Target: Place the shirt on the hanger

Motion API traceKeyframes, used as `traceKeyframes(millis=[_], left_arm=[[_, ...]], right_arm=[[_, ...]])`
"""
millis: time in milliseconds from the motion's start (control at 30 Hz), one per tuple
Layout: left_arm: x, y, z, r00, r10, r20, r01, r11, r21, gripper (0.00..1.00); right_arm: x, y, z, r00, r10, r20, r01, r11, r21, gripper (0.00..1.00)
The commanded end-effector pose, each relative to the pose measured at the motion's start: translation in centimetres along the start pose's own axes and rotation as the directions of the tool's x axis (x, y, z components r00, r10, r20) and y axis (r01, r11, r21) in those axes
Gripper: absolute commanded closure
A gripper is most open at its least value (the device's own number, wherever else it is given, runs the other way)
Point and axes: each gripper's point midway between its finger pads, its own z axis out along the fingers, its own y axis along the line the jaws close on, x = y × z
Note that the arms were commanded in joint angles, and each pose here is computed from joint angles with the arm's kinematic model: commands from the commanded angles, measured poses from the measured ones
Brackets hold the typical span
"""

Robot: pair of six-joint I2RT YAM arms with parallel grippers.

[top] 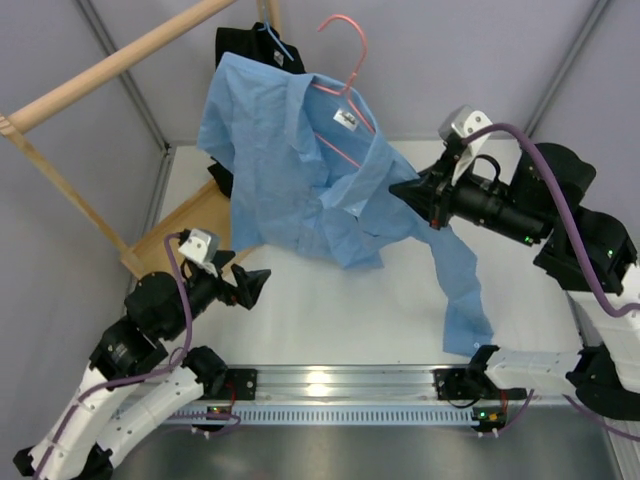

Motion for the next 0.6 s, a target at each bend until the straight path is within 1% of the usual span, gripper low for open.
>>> traceKeyframes(millis=[0, 33, 67, 100, 133, 167, 200, 267, 300, 400, 567], left_arm=[[-0.2, 1.1, -0.9, 0.983, -0.109, 0.149, 0.115, 0.993, -0.037, 0.02], [0.2, 1.2, -1.1, 0.981, -0.107, 0.162, 0.114, 0.993, -0.035, 0.02], [-0.4, 1.1, -1.8, 0.973, -0.115, 0.2, 0.122, 0.992, -0.02, 0.02], [-0.7, 0.9, -2.2, 0.971, -0.116, 0.211, 0.12, 0.993, -0.009, 0.02], [-1.0, 0.9, -2.5, 0.967, -0.116, 0.227, 0.12, 0.993, -0.004, 0.02], [-1.2, 1.3, -2.9, 0.962, -0.119, 0.247, 0.129, 0.991, -0.022, 0.02], [-1.3, 1.6, -3.1, 0.958, -0.125, 0.259, 0.138, 0.99, -0.031, 0.02], [-1.6, 2.2, -3.7, 0.946, -0.135, 0.295, 0.158, 0.986, -0.056, 0.02], [-1.5, 2.5, -3.8, 0.944, -0.137, 0.301, 0.164, 0.984, -0.069, 0.02], [-1.6, 3.1, -4.2, 0.939, -0.132, 0.318, 0.171, 0.981, -0.096, 0.02], [-1.3, 2.9, -3.8, 0.944, -0.133, 0.301, 0.168, 0.981, -0.092, 0.02]], right_arm=[[-8.3, 1.1, -0.1, 0.958, -0.009, 0.287, 0.029, 0.998, -0.063, 1.0], [-8.7, 1.2, 0.2, 0.955, -0.007, 0.296, 0.029, 0.997, -0.069, 1.0], [-10.0, 1.3, -0.2, 0.945, -0.001, 0.327, 0.026, 0.997, -0.071, 1.0], [-10.1, 1.5, 1.0, 0.948, 0.005, 0.317, 0.025, 0.996, -0.089, 1.0], [-10.5, 1.6, 1.2, 0.947, 0.01, 0.32, 0.023, 0.995, -0.101, 1.0], [-11.9, 1.8, 0.6, 0.936, 0.009, 0.353, 0.031, 0.994, -0.108, 1.0], [-12.0, 2.0, 1.5, 0.939, 0.01, 0.344, 0.034, 0.992, -0.121, 1.0], [-13.3, 2.2, 1.3, 0.93, 0.033, 0.365, 0.019, 0.99, -0.138, 1.0], [-13.4, 2.4, 1.9, 0.932, 0.041, 0.361, 0.015, 0.988, -0.151, 1.0], [-14.8, 2.7, 1.5, 0.918, 0.053, 0.392, 0.015, 0.986, -0.169, 1.0], [-16.7, 2.5, 0.8, 0.895, 0.063, 0.441, 0.011, 0.986, -0.164, 1.0]])
